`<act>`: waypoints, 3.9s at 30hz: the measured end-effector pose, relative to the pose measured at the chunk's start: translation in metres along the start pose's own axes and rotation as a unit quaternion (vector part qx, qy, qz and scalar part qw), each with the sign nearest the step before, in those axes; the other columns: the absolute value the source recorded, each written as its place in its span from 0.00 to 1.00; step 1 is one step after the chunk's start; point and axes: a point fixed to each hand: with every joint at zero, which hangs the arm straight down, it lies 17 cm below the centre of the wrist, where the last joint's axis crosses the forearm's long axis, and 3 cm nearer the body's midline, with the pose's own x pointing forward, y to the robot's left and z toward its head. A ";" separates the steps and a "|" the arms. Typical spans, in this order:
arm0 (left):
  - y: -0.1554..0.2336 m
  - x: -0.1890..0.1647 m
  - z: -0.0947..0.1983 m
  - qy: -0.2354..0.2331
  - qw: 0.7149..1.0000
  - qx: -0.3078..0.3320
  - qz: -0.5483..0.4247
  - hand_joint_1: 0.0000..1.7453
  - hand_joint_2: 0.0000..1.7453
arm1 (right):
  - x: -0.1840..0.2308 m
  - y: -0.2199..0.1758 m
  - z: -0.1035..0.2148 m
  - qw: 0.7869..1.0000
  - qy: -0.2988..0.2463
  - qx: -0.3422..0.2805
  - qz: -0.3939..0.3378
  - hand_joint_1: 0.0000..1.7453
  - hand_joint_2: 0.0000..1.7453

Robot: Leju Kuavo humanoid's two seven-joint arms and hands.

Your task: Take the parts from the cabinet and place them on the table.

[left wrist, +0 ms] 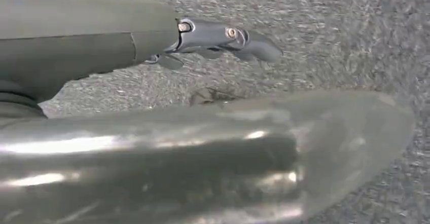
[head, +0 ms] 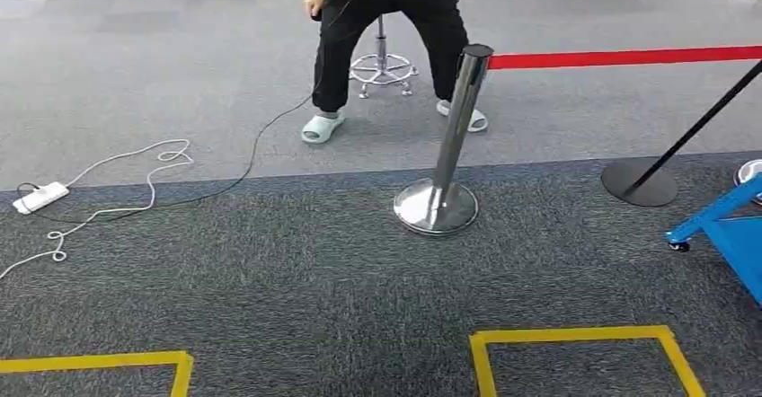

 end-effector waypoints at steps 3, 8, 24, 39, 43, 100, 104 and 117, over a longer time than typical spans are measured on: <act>0.000 -0.002 0.000 0.003 1.000 -0.001 -0.006 0.00 0.00 | -0.007 0.005 0.002 0.999 0.012 0.008 0.031 0.00 0.00; -0.007 0.000 0.001 0.004 1.000 -0.011 -0.008 0.00 0.00 | -0.010 0.012 0.004 0.997 0.019 0.023 0.074 0.00 0.00; -0.006 -0.002 0.001 0.003 0.999 -0.017 -0.027 0.00 0.00 | -0.012 0.025 0.008 0.995 0.020 0.051 0.089 0.00 0.00; -0.007 0.001 0.001 -0.002 0.999 -0.019 -0.032 0.00 0.00 | -0.008 0.035 0.012 0.995 0.011 0.067 0.077 0.00 0.00; -0.008 0.001 0.001 -0.001 0.999 -0.020 -0.032 0.00 0.00 | -0.010 0.035 0.012 0.995 0.012 0.067 0.079 0.00 0.00; -0.008 -0.001 0.001 -0.001 0.999 -0.020 -0.030 0.00 0.00 | -0.007 0.031 0.010 0.996 0.011 0.058 0.069 0.00 0.00; -0.009 0.002 0.001 -0.002 0.999 -0.021 -0.030 0.00 0.00 | -0.008 0.031 0.010 0.996 0.012 0.058 0.069 0.00 0.00; -0.011 0.002 0.001 -0.004 0.999 -0.027 -0.038 0.00 0.00 | -0.028 0.039 0.015 0.991 0.070 0.082 0.073 0.00 0.00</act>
